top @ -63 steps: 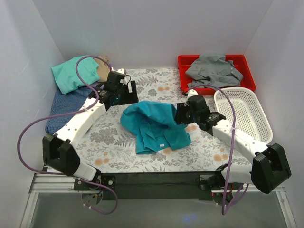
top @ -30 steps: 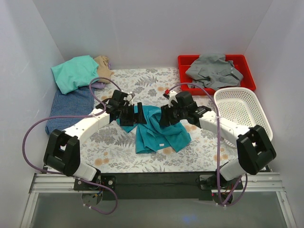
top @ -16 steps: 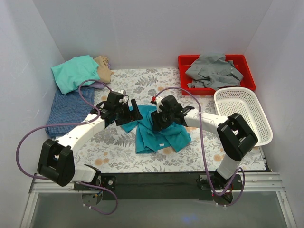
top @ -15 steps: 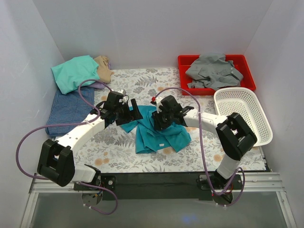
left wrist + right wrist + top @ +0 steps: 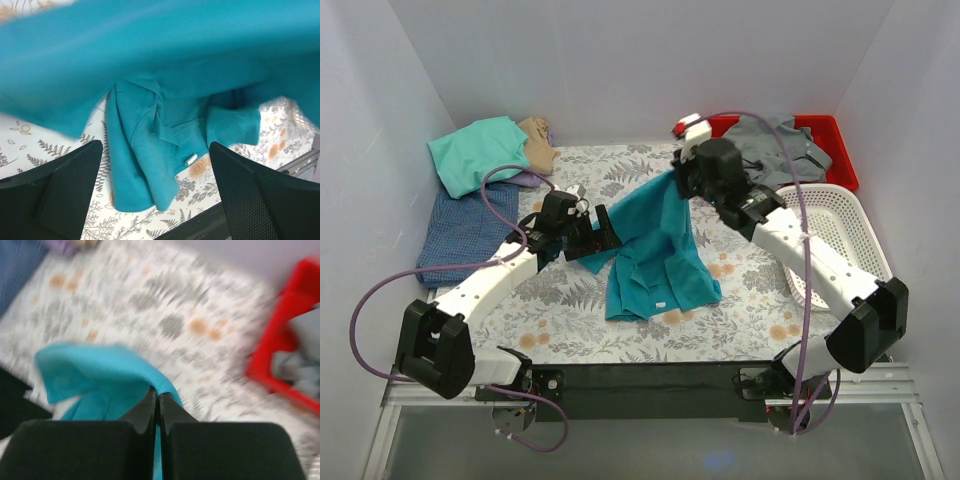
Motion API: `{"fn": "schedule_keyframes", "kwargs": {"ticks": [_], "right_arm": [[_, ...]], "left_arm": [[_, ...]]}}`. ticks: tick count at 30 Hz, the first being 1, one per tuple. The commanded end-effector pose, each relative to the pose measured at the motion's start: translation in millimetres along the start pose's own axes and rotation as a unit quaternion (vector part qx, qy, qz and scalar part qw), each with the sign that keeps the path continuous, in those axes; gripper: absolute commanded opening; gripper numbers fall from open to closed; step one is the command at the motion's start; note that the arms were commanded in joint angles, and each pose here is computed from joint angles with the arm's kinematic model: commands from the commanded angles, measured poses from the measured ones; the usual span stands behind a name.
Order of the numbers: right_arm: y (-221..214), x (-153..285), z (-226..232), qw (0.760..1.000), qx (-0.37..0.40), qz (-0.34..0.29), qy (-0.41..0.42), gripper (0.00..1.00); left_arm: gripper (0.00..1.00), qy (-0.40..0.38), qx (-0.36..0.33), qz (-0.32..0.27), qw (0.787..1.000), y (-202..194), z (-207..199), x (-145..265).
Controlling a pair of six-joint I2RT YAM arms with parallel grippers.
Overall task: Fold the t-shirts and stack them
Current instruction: Flatten the tshirt out
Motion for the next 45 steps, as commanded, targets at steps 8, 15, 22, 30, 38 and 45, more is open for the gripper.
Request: {"fn": "schedule_keyframes", "kwargs": {"ticks": [8,15,22,30,38,45], "right_arm": [[-12.4,-33.8,-89.7,0.987,0.002,0.048,-0.156,0.01],[-36.8,-56.5,-97.1,0.984,-0.003,0.089,-0.152,0.01],[-43.4,-50.3,-98.7,0.986,-0.012,0.089,-0.139,0.01],[-53.0,-43.6,-90.5,0.989,-0.022,0.089,-0.113,0.01],[-69.6,-38.2,-85.7,0.988,-0.036,0.101,-0.115,0.01],[-85.5,-18.7,-89.4,0.981,-0.035,0.120,-0.146,0.01]], "left_arm": [[0.88,-0.155,-0.065,0.047,0.985,2.4,-33.0,9.2],[0.88,-0.165,-0.078,0.154,0.971,-15.8,-39.1,-39.9],[0.88,-0.106,-0.131,0.200,0.965,-55.4,-38.6,-76.6],[0.88,0.006,-0.130,0.146,0.981,-53.8,-43.1,-125.4],[0.03,0.029,-0.128,0.117,0.984,-47.1,-45.8,-134.7],[0.00,0.048,-0.167,0.046,0.984,-17.2,-60.4,-91.2]]}}
Point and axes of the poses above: each gripper's point midway between its finger pads, its own x axis back along the fingers, its own z axis along the line the jaws close on, y = z × x, the point moved 9 cm from there along x, back along the fingers, and after that the axes turned 12 degrees about x, right-handed, at the moved point
